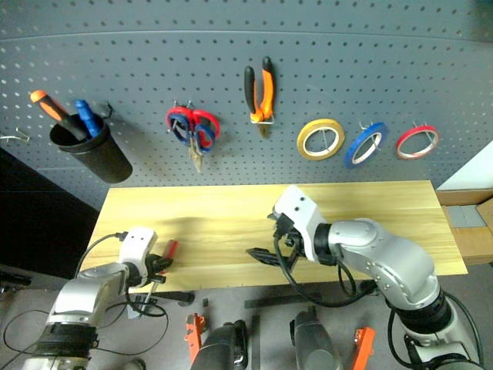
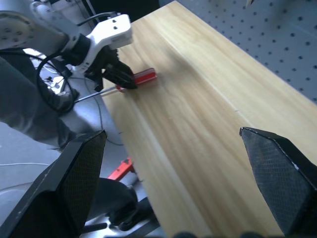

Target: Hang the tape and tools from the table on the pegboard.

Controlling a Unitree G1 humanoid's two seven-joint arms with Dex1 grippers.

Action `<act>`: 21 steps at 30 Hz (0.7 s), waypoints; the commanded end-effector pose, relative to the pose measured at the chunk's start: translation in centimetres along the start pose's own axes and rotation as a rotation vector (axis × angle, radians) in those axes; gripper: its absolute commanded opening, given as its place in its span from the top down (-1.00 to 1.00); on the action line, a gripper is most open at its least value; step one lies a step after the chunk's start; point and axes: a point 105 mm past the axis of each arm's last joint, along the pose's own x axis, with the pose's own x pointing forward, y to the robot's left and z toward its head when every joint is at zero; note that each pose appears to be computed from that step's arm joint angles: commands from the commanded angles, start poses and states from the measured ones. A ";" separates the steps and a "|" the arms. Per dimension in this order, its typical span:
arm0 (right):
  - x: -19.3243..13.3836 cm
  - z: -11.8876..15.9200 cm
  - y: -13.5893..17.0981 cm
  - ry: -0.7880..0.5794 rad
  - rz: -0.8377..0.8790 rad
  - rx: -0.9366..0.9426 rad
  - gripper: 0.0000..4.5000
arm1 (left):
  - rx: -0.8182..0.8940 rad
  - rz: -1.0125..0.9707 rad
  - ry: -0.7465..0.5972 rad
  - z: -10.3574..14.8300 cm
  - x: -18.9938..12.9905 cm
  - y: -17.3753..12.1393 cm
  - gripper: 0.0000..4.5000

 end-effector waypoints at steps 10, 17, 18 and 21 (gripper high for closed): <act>-2.3 6.6 0.4 -0.396 0.088 -0.246 -1.00 | 0.357 0.248 -0.791 13.8 -8.7 -1.4 0.64; -3.3 7.8 -1.6 -0.431 0.066 -0.282 -1.00 | 0.413 0.396 -1.202 22.2 -16.2 -2.3 0.64; -3.4 7.6 -1.9 -0.420 0.058 -0.285 -1.00 | 0.382 0.433 -1.245 23.5 -17.3 -1.7 0.64; -3.4 7.3 -2.4 -0.408 0.050 -0.289 -1.00 | 0.279 0.504 -1.313 26.2 -19.3 0.5 0.64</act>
